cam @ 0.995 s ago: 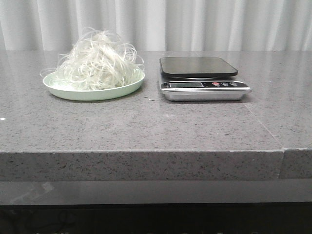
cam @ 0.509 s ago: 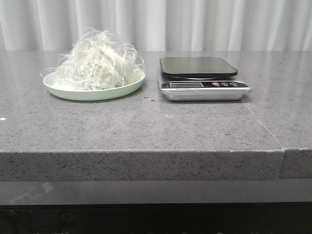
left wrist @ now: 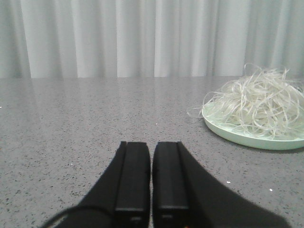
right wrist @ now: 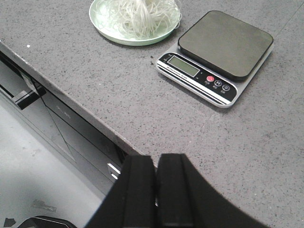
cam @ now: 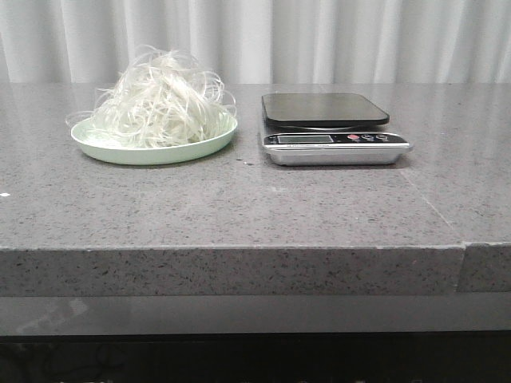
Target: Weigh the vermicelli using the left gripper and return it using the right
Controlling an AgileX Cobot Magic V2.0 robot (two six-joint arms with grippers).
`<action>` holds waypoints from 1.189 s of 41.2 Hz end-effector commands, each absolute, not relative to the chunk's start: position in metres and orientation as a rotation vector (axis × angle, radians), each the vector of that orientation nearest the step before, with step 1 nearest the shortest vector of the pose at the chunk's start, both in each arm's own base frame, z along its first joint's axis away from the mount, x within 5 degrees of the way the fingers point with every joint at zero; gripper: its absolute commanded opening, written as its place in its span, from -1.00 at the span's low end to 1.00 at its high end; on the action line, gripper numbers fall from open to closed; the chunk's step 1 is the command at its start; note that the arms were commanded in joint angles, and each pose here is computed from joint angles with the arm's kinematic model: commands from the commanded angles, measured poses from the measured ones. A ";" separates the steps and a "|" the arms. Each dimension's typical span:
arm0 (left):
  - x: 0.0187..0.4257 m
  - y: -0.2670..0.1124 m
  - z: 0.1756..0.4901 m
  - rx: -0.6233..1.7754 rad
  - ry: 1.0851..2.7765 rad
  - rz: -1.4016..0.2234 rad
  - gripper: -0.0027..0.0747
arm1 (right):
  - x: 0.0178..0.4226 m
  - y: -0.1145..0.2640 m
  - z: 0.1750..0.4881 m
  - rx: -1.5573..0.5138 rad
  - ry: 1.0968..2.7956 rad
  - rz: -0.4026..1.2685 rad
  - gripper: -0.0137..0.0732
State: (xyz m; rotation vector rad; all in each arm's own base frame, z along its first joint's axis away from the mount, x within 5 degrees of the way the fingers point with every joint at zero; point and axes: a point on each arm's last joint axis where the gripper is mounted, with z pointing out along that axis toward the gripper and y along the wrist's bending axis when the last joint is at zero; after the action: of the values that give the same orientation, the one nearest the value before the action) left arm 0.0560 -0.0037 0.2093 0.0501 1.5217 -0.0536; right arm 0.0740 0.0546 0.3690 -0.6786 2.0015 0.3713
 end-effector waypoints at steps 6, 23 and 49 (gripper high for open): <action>0.054 -0.004 0.215 0.040 1.425 -0.064 -0.56 | 0.072 0.050 0.379 -0.643 1.909 0.366 -0.31; 0.054 -0.004 0.215 0.040 1.425 -0.064 -0.56 | 0.051 0.007 0.311 -0.142 1.520 0.082 -0.31; 0.054 -0.004 0.215 0.040 1.425 -0.064 -0.56 | 0.054 0.001 0.213 -0.039 1.426 -0.008 -0.31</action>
State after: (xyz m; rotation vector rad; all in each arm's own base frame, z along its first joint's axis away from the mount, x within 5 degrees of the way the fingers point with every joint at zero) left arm 0.0559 -0.0037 0.2095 0.0500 1.5203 -0.0536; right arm 0.0567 0.0016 0.2003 -0.0363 1.5486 0.0075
